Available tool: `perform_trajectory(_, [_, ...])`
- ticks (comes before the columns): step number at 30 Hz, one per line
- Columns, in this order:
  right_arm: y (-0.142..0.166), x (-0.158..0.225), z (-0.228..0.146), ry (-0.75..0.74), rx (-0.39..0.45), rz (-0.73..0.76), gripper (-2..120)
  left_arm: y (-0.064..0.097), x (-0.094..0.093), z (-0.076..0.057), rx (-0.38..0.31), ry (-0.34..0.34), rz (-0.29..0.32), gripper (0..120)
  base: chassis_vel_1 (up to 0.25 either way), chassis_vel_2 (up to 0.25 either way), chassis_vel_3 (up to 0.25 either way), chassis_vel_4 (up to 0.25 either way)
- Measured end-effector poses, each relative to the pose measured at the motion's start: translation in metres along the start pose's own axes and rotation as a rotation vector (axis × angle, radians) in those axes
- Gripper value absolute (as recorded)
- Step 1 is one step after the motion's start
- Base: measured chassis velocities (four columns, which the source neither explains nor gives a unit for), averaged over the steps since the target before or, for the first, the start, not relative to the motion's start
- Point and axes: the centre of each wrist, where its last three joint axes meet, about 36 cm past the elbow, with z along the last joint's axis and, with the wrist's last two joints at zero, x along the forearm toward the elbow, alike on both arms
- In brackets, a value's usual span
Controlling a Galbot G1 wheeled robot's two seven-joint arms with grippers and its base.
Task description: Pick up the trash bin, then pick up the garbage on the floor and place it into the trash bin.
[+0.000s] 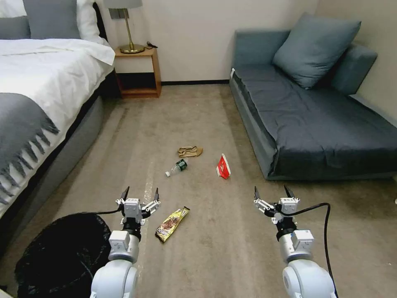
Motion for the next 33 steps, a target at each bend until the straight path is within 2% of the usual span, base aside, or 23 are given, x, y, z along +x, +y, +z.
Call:
perform_trajectory(30, [0.0,0.0,0.0,0.0,0.0,0.0,100,0.001,0.001,0.0,-0.002,-0.004,-0.004,100,0.0,0.0,0.0,0.0])
perform_trajectory(33, [0.002,0.004,0.0,-0.007,0.0,0.001,100,0.017,0.02,-0.007,-0.022,-0.075,-0.061,100,0.0,0.0,0.0,0.0])
